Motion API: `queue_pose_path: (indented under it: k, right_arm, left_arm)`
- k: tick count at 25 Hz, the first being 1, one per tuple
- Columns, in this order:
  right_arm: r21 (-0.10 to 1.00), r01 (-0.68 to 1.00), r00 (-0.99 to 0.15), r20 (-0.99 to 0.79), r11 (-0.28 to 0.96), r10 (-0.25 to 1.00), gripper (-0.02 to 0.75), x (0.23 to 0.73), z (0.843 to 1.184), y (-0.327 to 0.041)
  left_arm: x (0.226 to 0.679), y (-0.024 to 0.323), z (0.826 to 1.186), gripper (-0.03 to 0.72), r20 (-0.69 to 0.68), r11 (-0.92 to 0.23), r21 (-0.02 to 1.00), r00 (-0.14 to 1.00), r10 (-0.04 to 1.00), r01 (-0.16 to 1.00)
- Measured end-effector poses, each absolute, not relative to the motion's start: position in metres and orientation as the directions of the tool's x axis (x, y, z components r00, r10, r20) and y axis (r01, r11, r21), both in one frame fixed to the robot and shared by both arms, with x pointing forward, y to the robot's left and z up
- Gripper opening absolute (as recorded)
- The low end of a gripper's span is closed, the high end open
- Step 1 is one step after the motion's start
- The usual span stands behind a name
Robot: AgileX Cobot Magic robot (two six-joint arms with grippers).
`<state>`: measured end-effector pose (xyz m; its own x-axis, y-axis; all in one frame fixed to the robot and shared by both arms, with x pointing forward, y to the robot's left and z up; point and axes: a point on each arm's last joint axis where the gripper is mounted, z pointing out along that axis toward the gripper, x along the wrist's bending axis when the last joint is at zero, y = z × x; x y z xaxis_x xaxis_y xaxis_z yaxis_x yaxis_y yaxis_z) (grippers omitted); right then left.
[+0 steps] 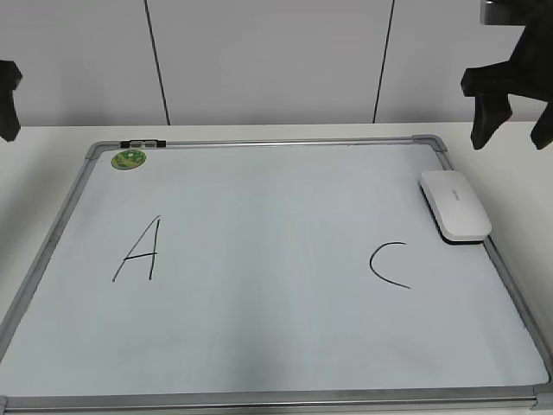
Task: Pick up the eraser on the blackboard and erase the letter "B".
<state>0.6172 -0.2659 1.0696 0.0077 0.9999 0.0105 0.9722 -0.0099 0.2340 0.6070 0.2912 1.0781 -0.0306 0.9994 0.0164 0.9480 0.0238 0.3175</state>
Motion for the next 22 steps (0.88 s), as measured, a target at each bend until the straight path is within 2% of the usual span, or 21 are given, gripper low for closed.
queue_pose_path:
  k: [5,9,15,22]
  right_arm:
    - [0.274,0.962,0.012,0.029,-0.019,1.0,0.556,0.598,1.09,-0.266]
    - [0.314,0.949,0.013,0.054,-0.029,0.998,0.555,0.588,1.107,-0.266]
    - [0.355,0.934,0.007,0.088,-0.038,0.996,0.555,0.555,1.127,-0.265]
    - [0.395,0.918,-0.073,0.091,0.031,0.993,0.555,0.493,1.122,-0.252]
  left_arm:
    - [0.583,0.281,1.113,0.532,0.038,-0.02,0.377,0.006,0.999,0.926]
    - [0.561,0.271,1.127,0.53,0.081,-0.076,0.406,0.047,0.996,0.911]
    - [0.511,0.274,1.118,0.526,0.077,-0.064,0.427,0.034,0.996,0.902]
    - [0.444,0.283,1.11,0.516,0.054,-0.025,0.483,-0.002,0.999,0.876]
